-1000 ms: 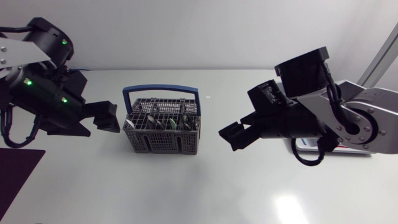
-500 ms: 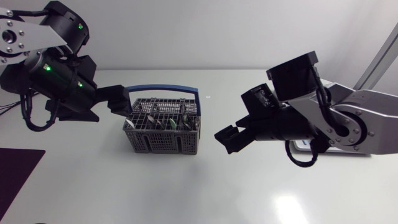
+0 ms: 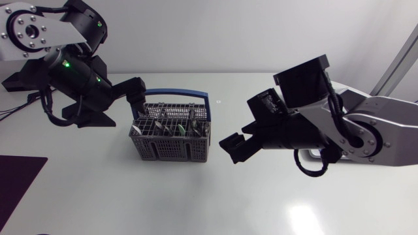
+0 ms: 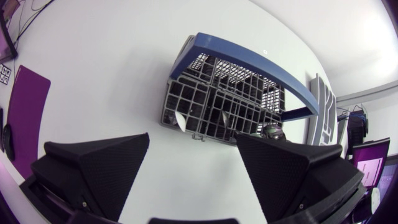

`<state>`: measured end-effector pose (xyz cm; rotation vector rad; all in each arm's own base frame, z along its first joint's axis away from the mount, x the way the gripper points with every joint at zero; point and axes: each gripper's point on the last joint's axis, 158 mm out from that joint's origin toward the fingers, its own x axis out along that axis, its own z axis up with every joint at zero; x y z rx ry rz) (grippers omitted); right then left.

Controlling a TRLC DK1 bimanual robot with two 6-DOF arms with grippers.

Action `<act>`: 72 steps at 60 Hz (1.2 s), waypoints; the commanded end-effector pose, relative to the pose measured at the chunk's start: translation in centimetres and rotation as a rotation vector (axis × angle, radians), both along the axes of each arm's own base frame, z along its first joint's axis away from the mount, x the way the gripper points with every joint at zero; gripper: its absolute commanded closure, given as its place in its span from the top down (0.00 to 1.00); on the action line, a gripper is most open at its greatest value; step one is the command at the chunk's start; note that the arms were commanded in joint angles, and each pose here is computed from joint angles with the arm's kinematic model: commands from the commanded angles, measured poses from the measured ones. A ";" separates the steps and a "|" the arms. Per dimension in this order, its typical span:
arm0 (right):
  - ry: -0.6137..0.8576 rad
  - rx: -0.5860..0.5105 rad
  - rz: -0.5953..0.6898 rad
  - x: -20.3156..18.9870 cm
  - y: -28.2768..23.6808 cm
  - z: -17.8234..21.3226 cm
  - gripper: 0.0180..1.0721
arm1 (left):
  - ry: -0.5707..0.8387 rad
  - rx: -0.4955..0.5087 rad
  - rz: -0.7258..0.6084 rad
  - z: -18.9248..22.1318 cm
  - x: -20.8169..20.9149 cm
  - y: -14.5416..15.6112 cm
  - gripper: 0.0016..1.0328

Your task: Unload the cutlery basket into the drawer organizer.

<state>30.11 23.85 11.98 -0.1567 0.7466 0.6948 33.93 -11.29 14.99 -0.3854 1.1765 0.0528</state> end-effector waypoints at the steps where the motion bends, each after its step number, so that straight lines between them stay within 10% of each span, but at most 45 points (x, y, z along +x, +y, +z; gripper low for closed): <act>1: 0.032 -0.001 -0.013 -0.4 0.2 -1.1 0.96 | -0.003 -0.046 0.065 0.7 0.8 -0.9 0.96; 25: 0.041 0.008 0.005 -1.3 1.0 -1.4 0.96 | 0.023 -0.056 0.362 -0.3 1.3 0.1 0.93; 72: 0.053 -0.016 0.033 -2.8 2.3 -3.6 0.96 | 0.107 -0.015 0.400 -5.1 2.3 0.4 0.88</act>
